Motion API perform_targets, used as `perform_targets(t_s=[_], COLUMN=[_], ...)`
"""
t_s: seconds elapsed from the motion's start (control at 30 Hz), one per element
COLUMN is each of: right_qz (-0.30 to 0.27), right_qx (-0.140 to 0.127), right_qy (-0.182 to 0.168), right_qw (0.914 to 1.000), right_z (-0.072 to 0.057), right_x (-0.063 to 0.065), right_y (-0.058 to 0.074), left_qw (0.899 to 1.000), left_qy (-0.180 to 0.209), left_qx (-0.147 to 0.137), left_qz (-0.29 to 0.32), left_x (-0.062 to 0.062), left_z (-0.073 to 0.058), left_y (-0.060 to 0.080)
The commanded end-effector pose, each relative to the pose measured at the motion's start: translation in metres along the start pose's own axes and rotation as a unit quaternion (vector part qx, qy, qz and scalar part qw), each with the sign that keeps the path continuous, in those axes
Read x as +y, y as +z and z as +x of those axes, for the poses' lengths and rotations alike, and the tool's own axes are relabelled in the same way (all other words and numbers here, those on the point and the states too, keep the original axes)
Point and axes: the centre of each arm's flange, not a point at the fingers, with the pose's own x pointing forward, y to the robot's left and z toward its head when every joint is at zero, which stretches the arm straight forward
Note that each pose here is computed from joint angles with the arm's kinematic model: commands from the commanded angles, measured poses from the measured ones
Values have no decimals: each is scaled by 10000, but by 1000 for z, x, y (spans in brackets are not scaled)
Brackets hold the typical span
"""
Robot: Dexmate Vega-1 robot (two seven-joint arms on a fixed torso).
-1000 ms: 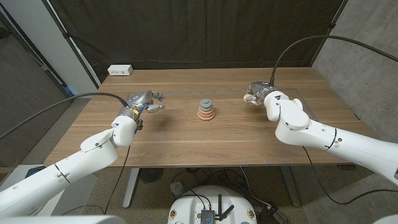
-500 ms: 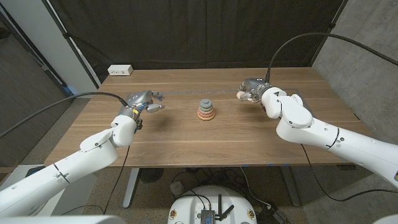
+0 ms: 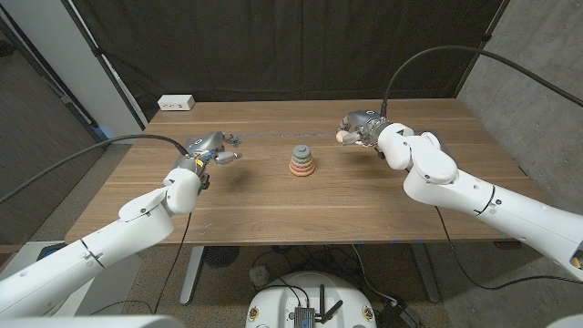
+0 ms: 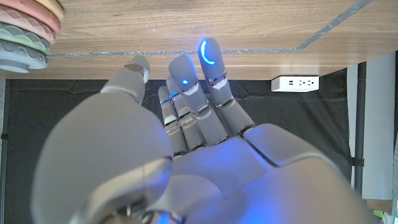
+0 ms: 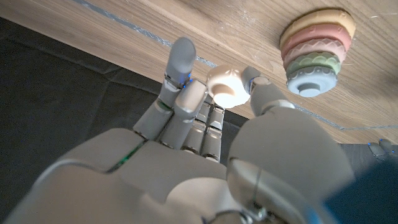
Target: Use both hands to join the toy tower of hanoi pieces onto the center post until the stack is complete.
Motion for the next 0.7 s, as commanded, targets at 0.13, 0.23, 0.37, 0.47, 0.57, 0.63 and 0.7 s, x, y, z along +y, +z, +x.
perform_targets(t_s=[0.13,0.23,0.37,0.47,0.57,0.63,0.7], right_qz=[-116,-156,-175,-174,-192,-217,-229], right_qx=[-442,-506,-602,-662,-707,-736,-762], right_qy=[-87,-81,-87,-104,-123,-143,-165], right_qw=[9989,9986,9980,9976,9972,9970,9967], right_z=[3,4,5,5,6,6,5], right_x=[-9,-10,-12,-13,-15,-16,-19], right_y=[18,22,28,32,36,39,42], left_qw=[10000,10000,10000,10000,10000,10000,10000], left_qy=[48,48,31,31,28,44,58], left_qx=[1,9,-5,-25,-31,-33,-26], left_qz=[9,8,26,23,6,-7,-21], left_x=[3,3,4,3,2,2,2], left_z=[-1,-2,-1,-1,-1,-1,-2], left_y=[2,1,0,1,1,1,0])
